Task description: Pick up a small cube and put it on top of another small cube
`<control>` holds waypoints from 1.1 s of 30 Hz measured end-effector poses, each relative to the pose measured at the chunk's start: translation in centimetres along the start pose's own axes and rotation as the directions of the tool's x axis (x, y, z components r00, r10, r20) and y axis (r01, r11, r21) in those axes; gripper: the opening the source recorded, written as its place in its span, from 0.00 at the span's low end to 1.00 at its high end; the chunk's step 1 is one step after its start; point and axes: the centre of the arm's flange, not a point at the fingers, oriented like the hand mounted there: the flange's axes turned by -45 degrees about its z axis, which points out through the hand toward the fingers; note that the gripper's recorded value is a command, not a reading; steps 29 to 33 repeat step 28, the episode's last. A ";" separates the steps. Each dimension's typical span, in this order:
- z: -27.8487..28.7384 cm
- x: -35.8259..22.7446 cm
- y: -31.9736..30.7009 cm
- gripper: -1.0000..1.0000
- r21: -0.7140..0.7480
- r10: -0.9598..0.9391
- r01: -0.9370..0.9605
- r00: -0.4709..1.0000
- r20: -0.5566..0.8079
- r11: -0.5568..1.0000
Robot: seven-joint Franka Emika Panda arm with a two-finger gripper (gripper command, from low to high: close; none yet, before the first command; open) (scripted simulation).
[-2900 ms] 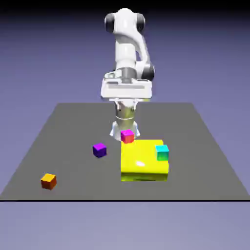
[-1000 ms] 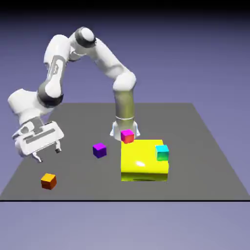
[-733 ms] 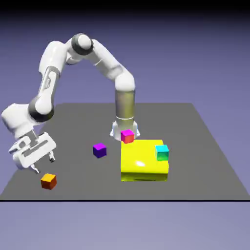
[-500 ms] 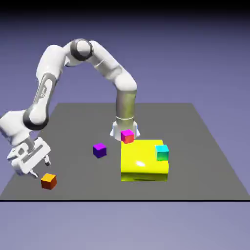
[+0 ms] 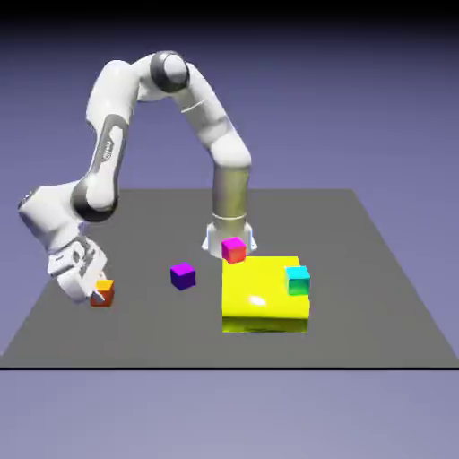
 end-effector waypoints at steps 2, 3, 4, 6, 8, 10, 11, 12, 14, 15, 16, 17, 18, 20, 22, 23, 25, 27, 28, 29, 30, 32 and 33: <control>0.4 2.4 -0.4 0.00 0.048 -0.098 0.098 0.995 0.002 0.994; 0.7 3.5 -0.7 0.00 0.073 -0.145 0.145 0.989 0.000 0.987; 1.0 4.6 -1.0 0.00 0.099 -0.191 0.190 0.982 -0.004 0.977; 1.7 6.7 -1.9 0.00 0.150 -0.277 0.277 0.961 -0.018 0.949; 2.6 8.7 -2.9 0.00 0.201 -0.356 0.356 0.934 -0.042 0.913; 3.6 10.6 -4.1 0.00 0.250 -0.427 0.432 0.901 -0.074 0.867; 4.1 11.4 -4.7 0.00 0.274 -0.459 0.466 0.883 -0.093 0.841; 4.6 12.3 -5.4 0.00 0.296 -0.490 0.500 0.864 -0.114 0.814; 5.5 13.7 -7.3 0.00 0.334 -0.534 0.553 0.831 -0.157 0.763; 6.0 14.3 -8.2 0.00 0.351 -0.553 0.579 0.813 -0.181 0.736; 6.5 15.0 -9.2 0.00 0.368 -0.570 0.603 0.795 -0.207 0.708; 7.0 15.6 -10.2 0.00 0.382 -0.585 0.627 0.777 -0.234 0.679; 7.4 16.1 -10.9 0.00 0.392 -0.594 0.642 0.764 -0.253 0.659; 8.2 15.7 -11.3 0.00 0.395 -0.592 0.640 0.766 -0.253 0.659; 10.0 15.2 -12.1 0.00 0.399 -0.590 0.638 0.767 -0.252 0.659; 10.9 14.9 -12.6 0.00 0.398 -0.588 0.635 0.769 -0.251 0.662; 13.0 14.8 -13.2 0.00 0.394 -0.593 0.641 0.765 -0.253 0.659; 13.6 14.9 -13.3 1.00 0.389 -0.595 0.643 0.763 -0.253 0.659; 13.6 14.8 -13.4 1.00 0.389 -0.594 0.642 0.764 -0.253 0.661; 13.6 14.8 -13.4 1.00 0.389 -0.594 0.642 0.764 -0.253 0.661; 13.6 14.8 -13.4 1.00 0.389 -0.594 0.642 0.764 -0.253 0.661; 13.6 14.8 -13.4 1.00 0.389 -0.594 0.642 0.764 -0.253 0.661; 13.6 14.8 -13.4 1.00 0.389 -0.594 0.642 0.764 -0.253 0.661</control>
